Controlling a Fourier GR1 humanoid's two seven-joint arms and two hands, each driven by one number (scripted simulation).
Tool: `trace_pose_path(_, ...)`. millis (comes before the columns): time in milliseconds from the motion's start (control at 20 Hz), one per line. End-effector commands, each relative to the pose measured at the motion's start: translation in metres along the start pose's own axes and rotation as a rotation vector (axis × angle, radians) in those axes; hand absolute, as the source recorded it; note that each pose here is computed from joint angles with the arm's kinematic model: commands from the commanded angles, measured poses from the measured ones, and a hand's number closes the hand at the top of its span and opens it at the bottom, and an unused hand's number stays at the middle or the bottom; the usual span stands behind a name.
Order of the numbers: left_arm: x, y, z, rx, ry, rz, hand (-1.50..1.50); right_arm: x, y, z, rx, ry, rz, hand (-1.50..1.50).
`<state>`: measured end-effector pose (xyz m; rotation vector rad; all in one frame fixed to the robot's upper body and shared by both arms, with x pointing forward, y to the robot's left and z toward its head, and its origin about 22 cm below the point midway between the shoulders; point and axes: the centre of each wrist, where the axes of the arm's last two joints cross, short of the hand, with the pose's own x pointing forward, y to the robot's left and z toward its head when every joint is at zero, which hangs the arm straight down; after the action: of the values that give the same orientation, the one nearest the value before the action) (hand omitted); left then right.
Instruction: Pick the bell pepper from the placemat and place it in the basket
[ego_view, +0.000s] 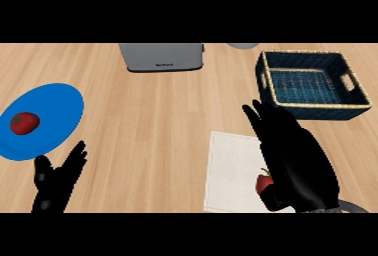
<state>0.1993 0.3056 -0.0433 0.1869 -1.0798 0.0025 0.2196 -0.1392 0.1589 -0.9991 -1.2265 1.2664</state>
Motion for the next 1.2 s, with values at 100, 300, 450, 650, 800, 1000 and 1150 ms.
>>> trace_pose_path(100, -0.022, -0.003, 0.006, 0.007, 0.086, -0.006, 0.0, -0.002, -0.027, 0.026, 0.163, 0.084, 0.144, -1.5)
trace_pose_path(300, -0.015, 0.006, 0.004, 0.002, 0.089, -0.006, 0.0, -0.011, -0.034, 0.038, 0.196, 0.112, 0.159, -1.5)
trace_pose_path(450, -0.02, -0.004, 0.0, 0.009, 0.068, -0.001, 0.0, -0.02, -0.041, 0.043, 0.216, 0.108, 0.164, -1.5)
trace_pose_path(650, -0.013, 0.003, 0.006, -0.03, 0.071, -0.012, 0.0, -0.018, -0.039, 0.047, 0.217, 0.137, 0.099, -1.5)
trace_pose_path(800, -0.013, -0.004, 0.005, -0.017, 0.064, -0.004, 0.0, -0.018, -0.042, 0.057, 0.209, 0.13, 0.068, -1.5)
trace_pose_path(1000, -0.015, -0.008, 0.009, -0.046, 0.049, -0.024, 0.0, -0.014, -0.038, 0.053, 0.226, 0.135, 0.045, -1.5)
trace_pose_path(1150, -0.02, -0.025, 0.009, -0.06, 0.054, -0.012, 0.0, -0.005, -0.027, 0.043, 0.224, 0.127, 0.048, -1.5)
